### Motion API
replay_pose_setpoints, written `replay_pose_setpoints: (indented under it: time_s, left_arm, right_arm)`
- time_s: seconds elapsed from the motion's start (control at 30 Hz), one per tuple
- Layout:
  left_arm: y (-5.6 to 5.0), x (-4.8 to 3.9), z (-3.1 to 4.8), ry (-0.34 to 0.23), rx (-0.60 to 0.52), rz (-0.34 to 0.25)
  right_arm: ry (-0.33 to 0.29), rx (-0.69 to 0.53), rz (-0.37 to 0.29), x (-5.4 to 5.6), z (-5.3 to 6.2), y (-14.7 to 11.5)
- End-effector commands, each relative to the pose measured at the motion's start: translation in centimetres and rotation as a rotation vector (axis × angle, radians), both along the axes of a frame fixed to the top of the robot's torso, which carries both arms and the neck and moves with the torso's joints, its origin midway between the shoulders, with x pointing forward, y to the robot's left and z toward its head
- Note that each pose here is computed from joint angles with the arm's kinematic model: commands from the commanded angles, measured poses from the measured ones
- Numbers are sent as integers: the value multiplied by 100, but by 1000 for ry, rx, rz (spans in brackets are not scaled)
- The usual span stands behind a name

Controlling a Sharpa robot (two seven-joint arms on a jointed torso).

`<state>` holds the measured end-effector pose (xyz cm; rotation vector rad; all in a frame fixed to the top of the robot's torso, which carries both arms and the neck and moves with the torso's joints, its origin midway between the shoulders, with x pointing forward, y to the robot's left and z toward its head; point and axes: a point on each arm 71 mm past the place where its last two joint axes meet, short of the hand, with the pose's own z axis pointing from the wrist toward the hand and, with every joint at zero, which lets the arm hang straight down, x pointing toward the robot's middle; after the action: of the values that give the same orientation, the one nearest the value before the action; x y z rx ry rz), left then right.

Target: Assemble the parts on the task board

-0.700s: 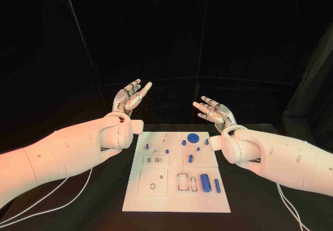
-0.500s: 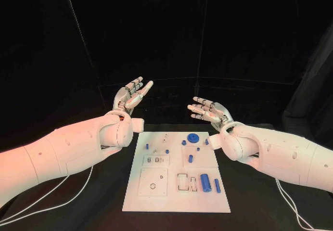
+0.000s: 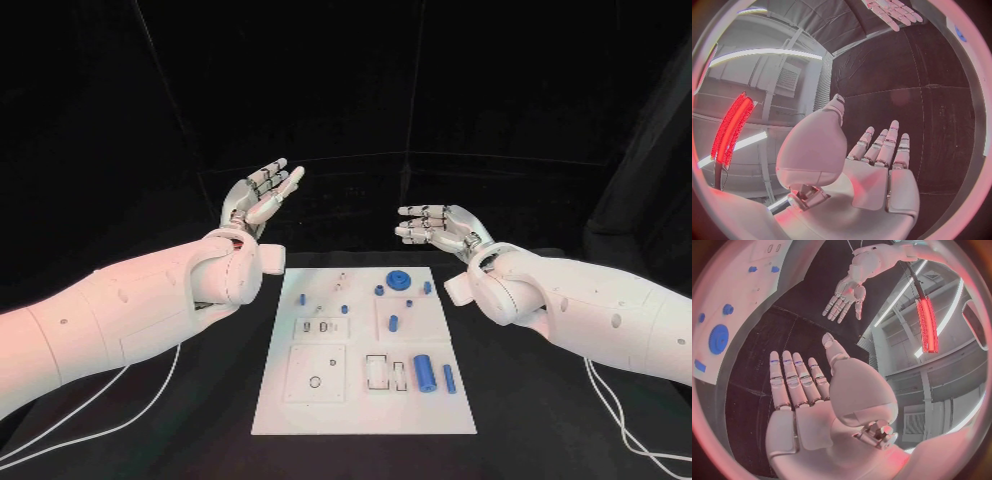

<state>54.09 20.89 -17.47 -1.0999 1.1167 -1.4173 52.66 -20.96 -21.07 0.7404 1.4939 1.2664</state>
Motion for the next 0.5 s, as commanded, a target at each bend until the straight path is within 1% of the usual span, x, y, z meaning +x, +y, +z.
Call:
replay_pose_setpoints:
  time_s: [0.03, 0.27, 0.37, 0.43, 0.5]
  left_arm:
    - [21, -26, 40, -29, -18, -26]
    - [105, -99, 76, -44, -11, -42]
    - [131, -150, 100, -55, -1, -62]
    - [138, -201, 122, -62, 9, -86]
    - [136, -242, 138, -67, 15, -105]
  right_arm:
    - [-79, -87, 14, 2, 47, -24]
    - [-155, -229, 42, 32, 123, -64]
    - [-199, -332, 68, 54, 175, -65]
    - [-238, -433, 91, 73, 217, -51]
    - [-264, -513, 112, 83, 244, -29]
